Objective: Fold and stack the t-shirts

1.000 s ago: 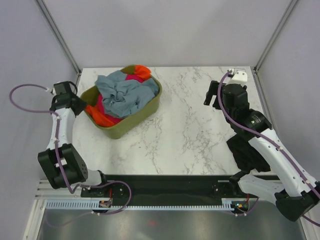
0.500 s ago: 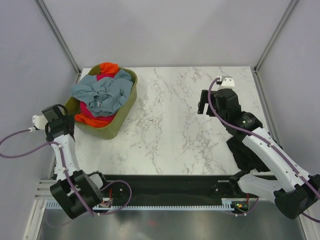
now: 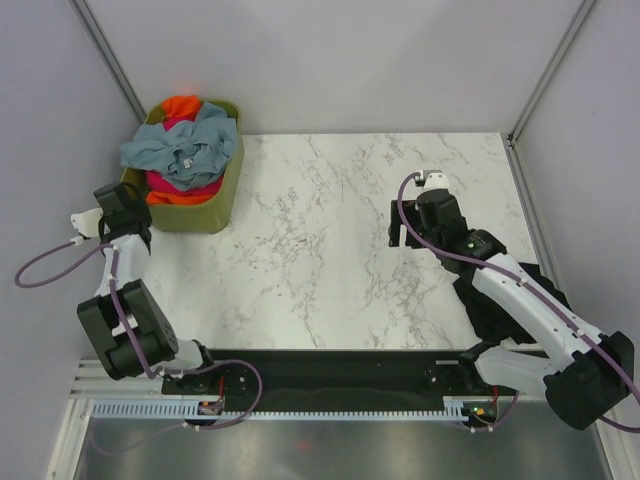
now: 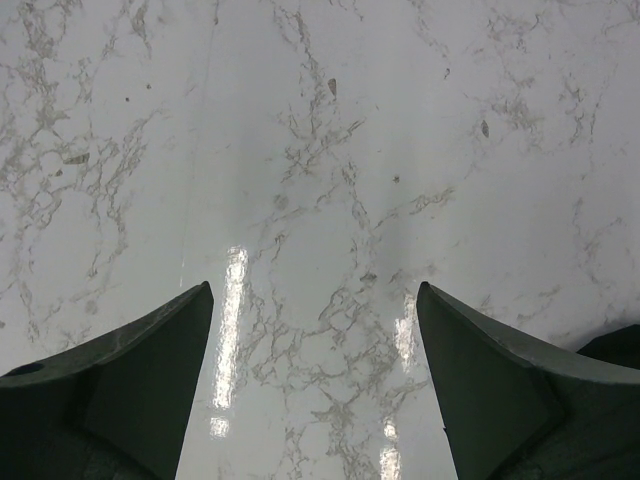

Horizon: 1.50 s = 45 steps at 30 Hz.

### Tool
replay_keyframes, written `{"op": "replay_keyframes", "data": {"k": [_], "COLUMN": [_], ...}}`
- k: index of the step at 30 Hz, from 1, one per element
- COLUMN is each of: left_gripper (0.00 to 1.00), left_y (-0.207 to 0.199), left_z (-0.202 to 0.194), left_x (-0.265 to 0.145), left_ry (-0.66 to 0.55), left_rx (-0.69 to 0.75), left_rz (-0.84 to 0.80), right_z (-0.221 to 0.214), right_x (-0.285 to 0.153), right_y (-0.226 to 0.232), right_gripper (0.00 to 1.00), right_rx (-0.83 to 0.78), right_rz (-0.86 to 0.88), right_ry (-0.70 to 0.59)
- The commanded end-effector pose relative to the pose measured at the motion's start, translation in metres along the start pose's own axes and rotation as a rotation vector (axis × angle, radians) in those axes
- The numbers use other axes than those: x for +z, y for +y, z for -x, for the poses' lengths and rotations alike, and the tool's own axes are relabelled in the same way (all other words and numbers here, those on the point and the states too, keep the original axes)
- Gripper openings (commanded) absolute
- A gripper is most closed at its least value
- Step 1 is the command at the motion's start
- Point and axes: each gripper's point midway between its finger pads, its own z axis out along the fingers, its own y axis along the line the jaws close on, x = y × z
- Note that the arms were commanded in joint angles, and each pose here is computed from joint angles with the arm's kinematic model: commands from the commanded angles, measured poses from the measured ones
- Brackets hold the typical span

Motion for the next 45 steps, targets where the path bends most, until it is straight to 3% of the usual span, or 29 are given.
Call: {"op": "replay_keyframes", "data": {"k": [1, 4, 8, 11, 13, 14, 15, 16, 17, 18, 21, 22, 25, 27, 28, 33, 34, 37, 43, 44, 45], "left_gripper": [0.02, 0.02, 0.02, 0.02, 0.08, 0.17, 0.46, 0.67, 0.94, 1.00, 1.00, 1.00, 1.00, 1.00, 1.00, 0.99, 1.00, 0.99, 1.00, 1.00, 1.00], "left_y": [-0.023, -0.029, -0.064, -0.065, -0.059, -0.056, -0.051, -0.054, -0.054, -0.053, -0.056, -0.046, -0.051, -0.058, -0.057, -0.062, -0.056, -0.043, -0.019, -0.016, -0.012], "left_z": [0.019, 0.030, 0.068, 0.065, 0.058, 0.055, 0.054, 0.054, 0.054, 0.052, 0.053, 0.053, 0.064, 0.067, 0.059, 0.022, 0.001, -0.023, -0.045, -0.046, -0.047], "left_x": [0.028, 0.041, 0.022, 0.020, 0.027, 0.029, 0.031, 0.030, 0.028, 0.024, -0.003, -0.011, -0.050, -0.074, -0.081, -0.119, -0.126, -0.146, -0.184, -0.186, -0.190], "left_ry": [-0.108, -0.156, -0.318, -0.301, -0.270, -0.251, -0.230, -0.201, -0.137, -0.107, -0.090, -0.096, -0.147, -0.163, -0.128, 0.005, 0.102, 0.203, 0.299, 0.302, 0.308], "left_rx": [-0.181, -0.157, -0.045, -0.078, -0.076, -0.073, -0.070, -0.071, -0.054, -0.035, 0.046, 0.072, 0.174, 0.263, 0.325, 0.461, 0.481, 0.520, 0.611, 0.622, 0.641], "left_rz": [-0.024, -0.017, -0.080, -0.079, -0.062, -0.054, -0.040, -0.044, -0.049, -0.049, -0.087, -0.072, -0.125, -0.171, -0.187, -0.303, -0.340, -0.400, -0.498, -0.501, -0.511], "right_z": [0.003, 0.002, -0.004, -0.007, -0.007, -0.006, -0.005, -0.001, 0.002, 0.005, 0.012, 0.014, 0.002, -0.014, -0.031, -0.103, -0.110, -0.133, -0.155, -0.158, -0.167], "right_x": [0.006, 0.005, 0.006, 0.013, 0.017, 0.017, 0.017, 0.014, 0.012, 0.010, 0.007, 0.002, -0.007, 0.000, 0.003, 0.016, 0.017, 0.019, 0.022, 0.024, 0.028], "right_y": [0.006, 0.006, 0.003, 0.006, 0.008, 0.008, 0.006, 0.006, 0.005, 0.004, -0.017, -0.042, -0.088, -0.093, -0.114, -0.129, -0.131, -0.138, -0.143, -0.143, -0.143], "right_gripper": [0.91, 0.92, 0.94, 0.93, 0.98, 0.98, 0.98, 0.98, 0.98, 0.98, 0.98, 0.98, 0.98, 0.98, 0.98, 0.98, 0.98, 0.98, 0.98, 0.96, 0.81], "right_rx": [-0.016, -0.026, -0.028, -0.033, -0.035, -0.035, -0.034, -0.030, -0.029, -0.025, 0.005, 0.046, 0.146, 0.211, 0.279, 0.376, 0.382, 0.421, 0.485, 0.490, 0.501], "right_rz": [0.029, 0.028, 0.020, 0.024, 0.023, 0.021, 0.010, 0.007, 0.003, -0.003, -0.127, -0.272, -0.468, -0.411, -0.446, -0.449, -0.455, -0.485, -0.526, -0.525, -0.519], "right_ry": [-0.011, -0.004, 0.006, 0.031, 0.040, 0.038, 0.037, 0.028, 0.021, 0.010, -0.030, -0.044, -0.019, 0.045, 0.090, 0.297, 0.311, 0.345, 0.382, 0.387, 0.414]}}
